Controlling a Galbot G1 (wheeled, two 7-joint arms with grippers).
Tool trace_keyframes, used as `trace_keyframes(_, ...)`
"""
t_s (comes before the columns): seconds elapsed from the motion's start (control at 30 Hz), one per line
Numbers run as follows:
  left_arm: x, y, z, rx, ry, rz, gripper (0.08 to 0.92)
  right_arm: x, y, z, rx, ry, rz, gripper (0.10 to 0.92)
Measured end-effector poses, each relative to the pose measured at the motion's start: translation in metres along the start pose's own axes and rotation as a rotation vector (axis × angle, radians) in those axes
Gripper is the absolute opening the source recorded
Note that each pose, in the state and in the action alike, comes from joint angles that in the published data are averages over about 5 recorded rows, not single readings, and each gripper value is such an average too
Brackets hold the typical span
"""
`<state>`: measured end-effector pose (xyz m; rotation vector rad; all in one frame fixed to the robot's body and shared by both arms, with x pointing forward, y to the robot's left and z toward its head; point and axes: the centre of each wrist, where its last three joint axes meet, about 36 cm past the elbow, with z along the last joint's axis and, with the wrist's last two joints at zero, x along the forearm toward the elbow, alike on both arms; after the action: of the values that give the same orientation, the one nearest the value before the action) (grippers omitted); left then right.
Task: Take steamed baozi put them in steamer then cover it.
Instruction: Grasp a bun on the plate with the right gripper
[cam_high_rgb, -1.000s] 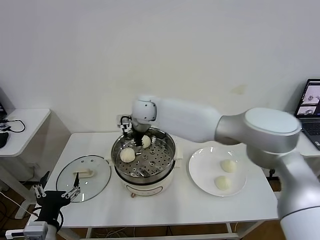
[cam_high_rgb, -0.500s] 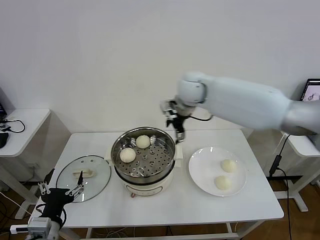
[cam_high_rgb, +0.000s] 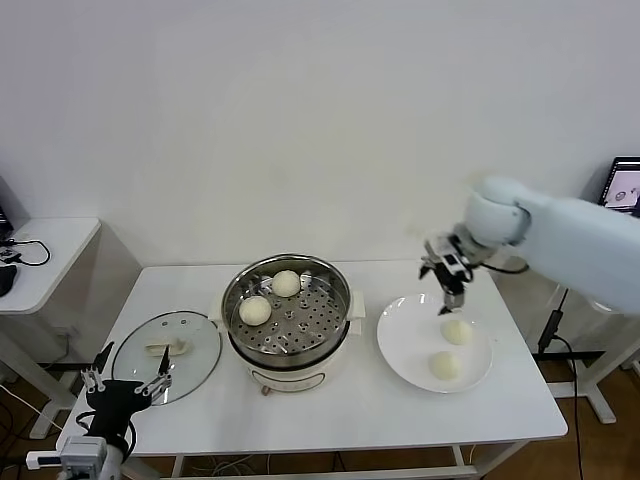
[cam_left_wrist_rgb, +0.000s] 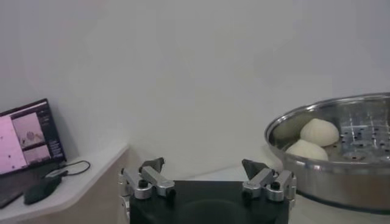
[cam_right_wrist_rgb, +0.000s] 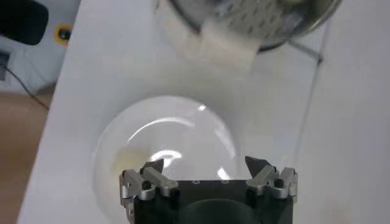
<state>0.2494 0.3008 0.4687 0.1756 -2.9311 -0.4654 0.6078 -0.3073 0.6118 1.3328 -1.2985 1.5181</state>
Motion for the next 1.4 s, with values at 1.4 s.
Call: trace_keyframes(1.4, -0.002, -0.002, 0.013, -0.001, 0.038, -0.022, 0.823, -0.148, 0.044, 0.017, -0.084, 0.006, -0.092, 0.804)
